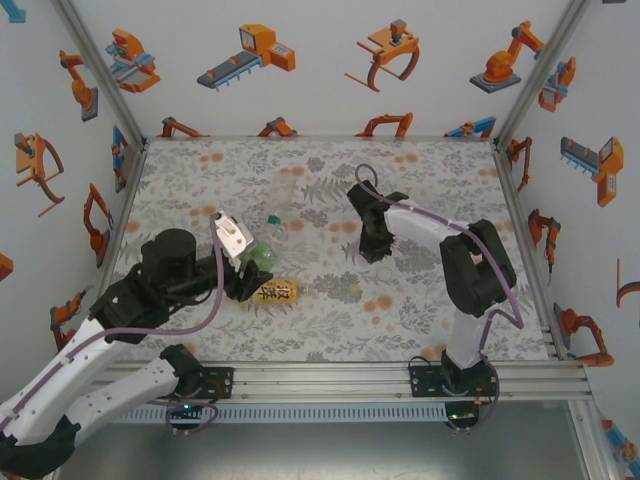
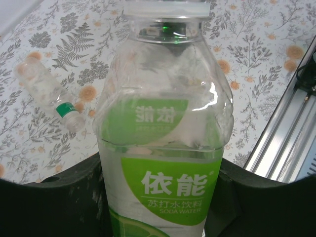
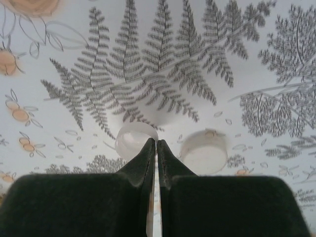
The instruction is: Screw on the bottle caps
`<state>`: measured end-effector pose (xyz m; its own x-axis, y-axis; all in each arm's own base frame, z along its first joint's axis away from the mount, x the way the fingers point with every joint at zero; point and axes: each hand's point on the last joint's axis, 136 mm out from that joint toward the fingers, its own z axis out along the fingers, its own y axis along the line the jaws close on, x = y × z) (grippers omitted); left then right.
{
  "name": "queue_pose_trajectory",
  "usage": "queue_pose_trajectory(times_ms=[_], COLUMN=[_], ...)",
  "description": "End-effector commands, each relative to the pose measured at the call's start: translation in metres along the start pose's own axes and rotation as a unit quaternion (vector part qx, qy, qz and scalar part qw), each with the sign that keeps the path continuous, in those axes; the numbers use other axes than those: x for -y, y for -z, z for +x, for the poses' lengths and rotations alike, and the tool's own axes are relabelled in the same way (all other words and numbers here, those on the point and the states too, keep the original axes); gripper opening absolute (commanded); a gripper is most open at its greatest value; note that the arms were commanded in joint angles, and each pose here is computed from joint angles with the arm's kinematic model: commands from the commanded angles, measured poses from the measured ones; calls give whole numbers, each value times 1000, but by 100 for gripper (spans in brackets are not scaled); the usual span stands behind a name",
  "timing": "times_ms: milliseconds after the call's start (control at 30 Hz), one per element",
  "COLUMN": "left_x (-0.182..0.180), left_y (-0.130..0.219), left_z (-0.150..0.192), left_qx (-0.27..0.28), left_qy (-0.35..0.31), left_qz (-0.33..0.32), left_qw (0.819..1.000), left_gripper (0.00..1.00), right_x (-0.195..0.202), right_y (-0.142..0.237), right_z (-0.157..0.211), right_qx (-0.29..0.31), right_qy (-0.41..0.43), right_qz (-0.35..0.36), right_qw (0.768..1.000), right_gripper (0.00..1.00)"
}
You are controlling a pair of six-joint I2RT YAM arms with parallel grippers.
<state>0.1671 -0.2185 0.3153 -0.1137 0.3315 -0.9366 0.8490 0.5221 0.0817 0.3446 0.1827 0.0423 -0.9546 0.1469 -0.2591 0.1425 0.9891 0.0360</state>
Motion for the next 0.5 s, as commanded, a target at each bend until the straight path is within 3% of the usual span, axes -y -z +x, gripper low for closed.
queue_pose_trajectory(times_ms=[0, 233, 467], left_x=[1, 0, 0], left_y=[-2, -1, 5], left_z=[-18, -20, -21], left_qx=[33, 36, 40], left_qy=[8, 12, 13], left_qz=[10, 7, 3], left_qw=[999, 999, 999], left_gripper=[0, 0, 0], right_x=[-12, -14, -12], right_y=[-7, -14, 10], right_z=[-8, -10, -19], right_qx=[3, -3, 18], right_qy=[22, 30, 27], right_qz=[-18, -22, -22], right_qw=[1000, 999, 999], right_gripper=[8, 14, 25])
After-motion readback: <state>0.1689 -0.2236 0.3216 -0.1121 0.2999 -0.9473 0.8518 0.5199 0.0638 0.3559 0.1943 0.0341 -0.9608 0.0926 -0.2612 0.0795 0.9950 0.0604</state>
